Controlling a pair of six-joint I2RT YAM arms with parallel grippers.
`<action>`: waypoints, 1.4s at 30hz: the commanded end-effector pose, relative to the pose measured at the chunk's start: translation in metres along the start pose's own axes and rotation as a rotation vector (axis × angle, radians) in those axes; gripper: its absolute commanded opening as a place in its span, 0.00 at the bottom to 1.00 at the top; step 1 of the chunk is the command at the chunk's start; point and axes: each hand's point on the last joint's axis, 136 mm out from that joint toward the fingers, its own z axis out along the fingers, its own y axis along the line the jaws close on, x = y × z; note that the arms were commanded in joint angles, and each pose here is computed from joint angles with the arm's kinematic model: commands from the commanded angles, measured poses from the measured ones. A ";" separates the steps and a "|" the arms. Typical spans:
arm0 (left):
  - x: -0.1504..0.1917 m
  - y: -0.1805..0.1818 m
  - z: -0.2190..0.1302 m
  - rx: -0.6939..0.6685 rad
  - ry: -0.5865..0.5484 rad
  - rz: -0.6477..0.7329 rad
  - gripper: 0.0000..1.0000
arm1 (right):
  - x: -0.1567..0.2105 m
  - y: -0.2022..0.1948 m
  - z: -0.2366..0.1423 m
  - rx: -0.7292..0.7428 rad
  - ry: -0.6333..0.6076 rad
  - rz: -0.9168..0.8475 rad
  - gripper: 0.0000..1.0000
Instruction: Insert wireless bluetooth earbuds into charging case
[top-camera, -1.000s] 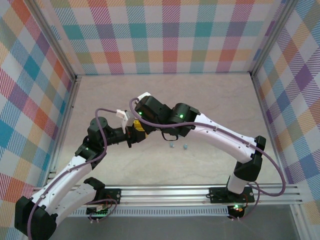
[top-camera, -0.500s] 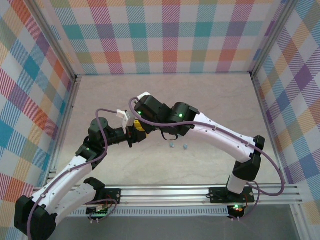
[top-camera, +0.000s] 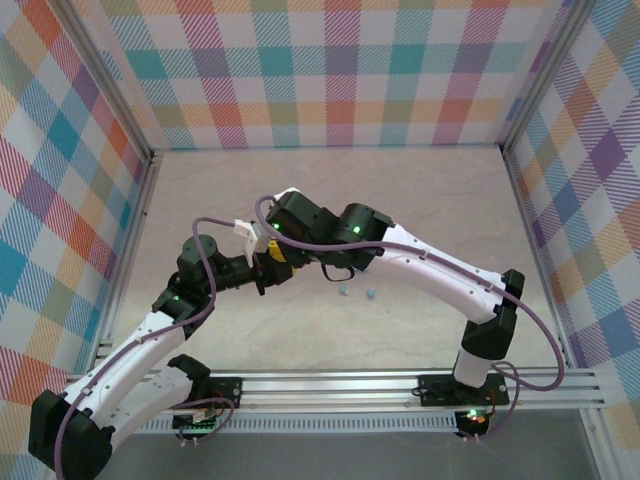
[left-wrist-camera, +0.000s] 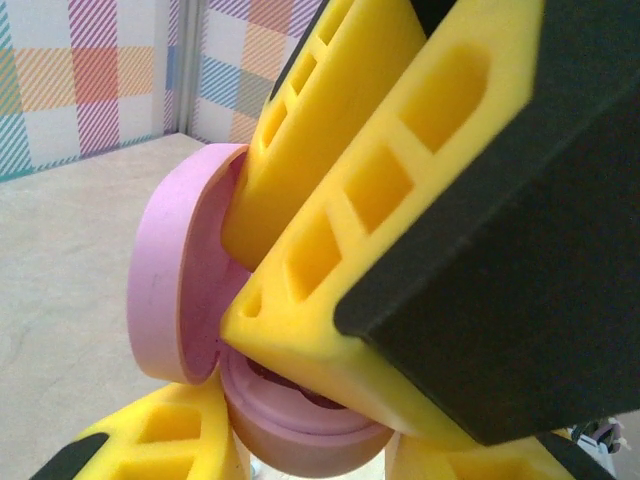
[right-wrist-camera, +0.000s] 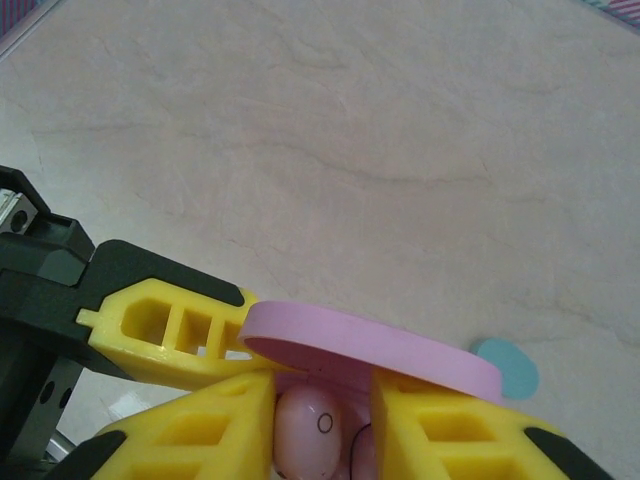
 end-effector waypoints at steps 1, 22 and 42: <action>-0.007 -0.007 0.001 0.026 -0.016 0.032 0.00 | -0.008 0.003 -0.012 -0.027 -0.018 0.028 0.35; -0.003 -0.019 0.000 0.089 0.036 0.100 0.00 | -0.033 -0.075 -0.048 -0.296 -0.093 0.299 0.44; -0.016 -0.013 0.011 0.083 0.063 0.094 0.00 | 0.001 -0.024 -0.026 -0.626 0.100 0.291 0.35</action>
